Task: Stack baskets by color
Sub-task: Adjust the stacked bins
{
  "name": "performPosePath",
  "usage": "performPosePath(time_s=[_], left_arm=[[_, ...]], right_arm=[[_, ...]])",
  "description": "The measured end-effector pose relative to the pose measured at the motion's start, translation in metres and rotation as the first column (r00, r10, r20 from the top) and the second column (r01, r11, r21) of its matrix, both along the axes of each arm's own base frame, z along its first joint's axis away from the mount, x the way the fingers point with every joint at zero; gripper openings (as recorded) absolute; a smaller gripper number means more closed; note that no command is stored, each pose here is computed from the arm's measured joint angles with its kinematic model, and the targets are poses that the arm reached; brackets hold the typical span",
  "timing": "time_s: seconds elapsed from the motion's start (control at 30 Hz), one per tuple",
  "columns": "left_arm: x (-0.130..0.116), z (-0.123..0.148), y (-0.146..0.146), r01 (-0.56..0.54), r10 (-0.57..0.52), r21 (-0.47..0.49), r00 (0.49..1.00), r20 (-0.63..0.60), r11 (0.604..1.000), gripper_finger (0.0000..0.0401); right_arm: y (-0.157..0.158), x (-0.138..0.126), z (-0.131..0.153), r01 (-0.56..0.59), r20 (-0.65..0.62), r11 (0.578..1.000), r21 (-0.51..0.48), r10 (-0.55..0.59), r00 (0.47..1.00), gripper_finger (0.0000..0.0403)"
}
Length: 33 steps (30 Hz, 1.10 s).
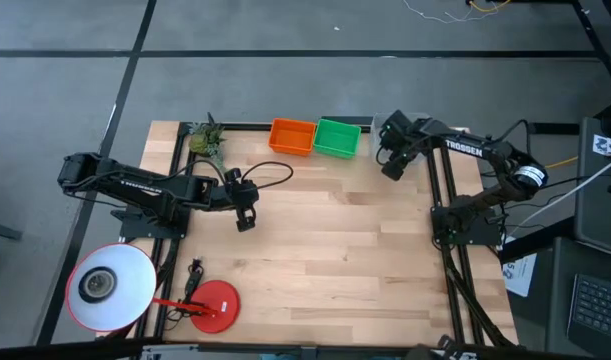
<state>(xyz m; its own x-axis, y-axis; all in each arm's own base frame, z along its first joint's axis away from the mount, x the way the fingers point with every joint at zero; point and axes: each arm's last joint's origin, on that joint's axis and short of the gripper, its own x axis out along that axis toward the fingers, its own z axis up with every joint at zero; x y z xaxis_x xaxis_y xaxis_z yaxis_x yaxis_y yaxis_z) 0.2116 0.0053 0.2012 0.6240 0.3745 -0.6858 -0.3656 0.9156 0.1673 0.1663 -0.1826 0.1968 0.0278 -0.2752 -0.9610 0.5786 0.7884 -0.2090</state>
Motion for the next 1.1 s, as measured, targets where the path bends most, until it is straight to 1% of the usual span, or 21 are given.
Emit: performPosePath(time_s=[0.17,0.33,0.53,0.7,0.8,0.93,1.03,1.1], left_arm=[[0.000,0.000,0.000,0.000,0.000,0.000,1.000,0.000,1.000,0.0001],[0.000,0.000,0.000,0.000,0.000,0.000,1.000,0.000,1.000,0.0001],[0.000,0.000,0.000,0.000,0.000,0.000,1.000,0.000,1.000,0.0001],[0.000,0.000,0.000,0.000,0.000,0.000,1.000,-0.001,1.000,0.0001],[0.000,0.000,0.000,0.001,-0.001,0.000,1.000,-0.001,1.000,0.0001],[0.000,0.000,0.000,0.000,0.000,0.000,1.000,0.000,1.000,0.0001],[0.001,0.001,0.000,0.003,-0.003,0.003,1.000,0.009,1.000,0.0001],[0.002,0.002,0.000,0.003,-0.004,0.003,1.000,0.025,1.000,0.0001]], right_arm=[[-0.003,-0.003,0.000,0.012,0.033,0.999,0.031,-0.013,0.999,0.0086],[0.001,0.002,0.000,-0.011,0.116,0.996,0.090,0.001,0.993,0.0086],[0.021,0.006,0.007,0.012,0.101,0.991,0.137,-0.026,0.995,0.0086],[0.039,0.012,0.018,0.000,0.137,0.991,0.135,-0.019,0.990,0.0086],[0.050,0.022,0.020,-0.074,0.195,0.986,0.153,0.043,0.980,0.0086],[0.067,0.045,0.016,-0.222,0.306,0.950,0.221,0.149,0.940,0.0086],[0.078,0.062,0.010,-0.309,0.328,0.931,0.192,0.236,0.915,0.0086],[0.081,0.074,0.010,-0.355,0.319,0.924,0.144,0.296,0.900,0.0086]])
